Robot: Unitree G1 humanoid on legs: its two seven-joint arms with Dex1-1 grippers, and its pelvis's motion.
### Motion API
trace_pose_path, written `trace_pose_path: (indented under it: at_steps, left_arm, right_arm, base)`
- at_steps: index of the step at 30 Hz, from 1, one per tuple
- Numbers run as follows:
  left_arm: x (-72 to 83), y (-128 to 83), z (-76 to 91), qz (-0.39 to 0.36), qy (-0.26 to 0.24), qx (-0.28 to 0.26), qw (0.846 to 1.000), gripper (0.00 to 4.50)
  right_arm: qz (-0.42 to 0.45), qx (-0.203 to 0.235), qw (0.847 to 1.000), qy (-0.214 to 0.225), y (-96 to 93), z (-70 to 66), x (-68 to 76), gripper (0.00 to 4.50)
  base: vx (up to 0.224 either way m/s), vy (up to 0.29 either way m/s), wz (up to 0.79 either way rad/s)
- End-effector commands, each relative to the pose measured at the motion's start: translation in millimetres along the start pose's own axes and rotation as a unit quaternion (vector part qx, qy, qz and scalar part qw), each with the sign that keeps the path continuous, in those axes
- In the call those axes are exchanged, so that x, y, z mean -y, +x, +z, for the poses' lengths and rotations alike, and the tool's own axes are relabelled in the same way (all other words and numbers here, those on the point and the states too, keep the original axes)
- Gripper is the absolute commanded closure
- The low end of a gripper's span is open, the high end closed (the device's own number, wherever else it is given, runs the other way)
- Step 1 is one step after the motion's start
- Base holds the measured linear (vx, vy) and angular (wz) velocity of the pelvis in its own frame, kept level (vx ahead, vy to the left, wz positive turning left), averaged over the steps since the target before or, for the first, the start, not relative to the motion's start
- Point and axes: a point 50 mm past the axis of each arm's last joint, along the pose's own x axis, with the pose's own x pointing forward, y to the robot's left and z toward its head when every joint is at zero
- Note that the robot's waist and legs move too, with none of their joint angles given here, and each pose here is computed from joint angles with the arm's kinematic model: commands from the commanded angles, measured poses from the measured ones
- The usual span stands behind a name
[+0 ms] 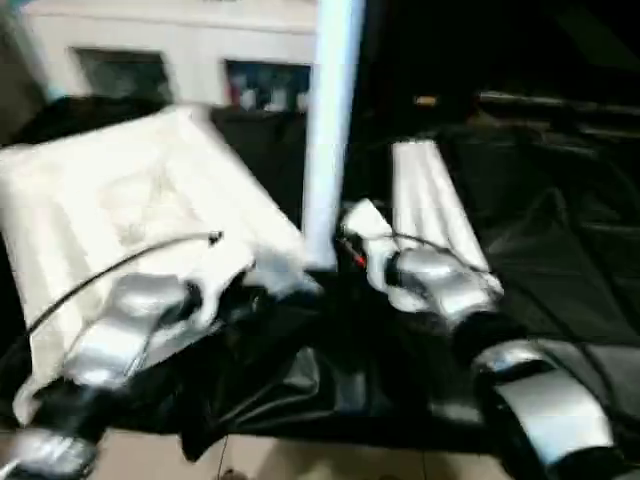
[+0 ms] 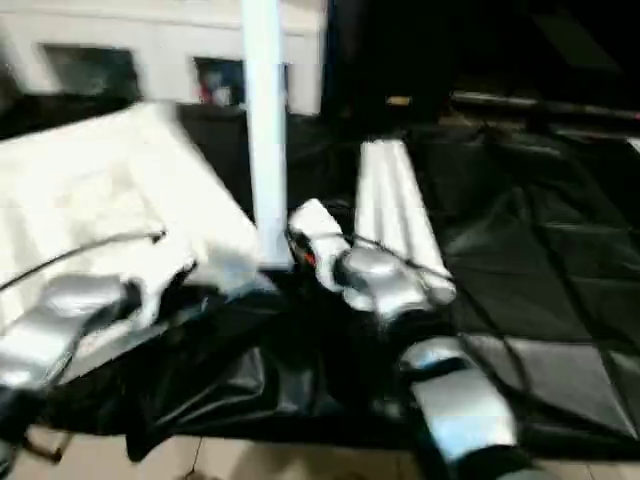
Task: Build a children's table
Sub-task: Rotate leg to tighten
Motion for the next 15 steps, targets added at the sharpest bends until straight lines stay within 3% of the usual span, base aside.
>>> trace_pose_path:
  at_steps: [1,8,15]
  left_arm:
    - [12.2,4.2,12.9,-0.058,0.030,0.024,0.998,4.50]
    - [12.7,-6.1,9.6,-0.079,0.035,0.017,0.996,4.50]
    - [10.3,-14.0,7.6,-0.087,0.040,0.008,0.995,4.50]
  right_arm:
    - [0.014,0.000,1.000,-0.027,-4.0,3.2,0.5,0.65]
    - [0.073,0.010,0.997,-0.034,-18.5,7.1,0.6,0.65]
    - [0.114,0.017,0.993,-0.023,-18.6,7.5,-4.7,1.27]
  base:
    - [0.000,0.000,0.00]
    - [0.000,0.000,0.00]
    - [0.000,0.000,0.00]
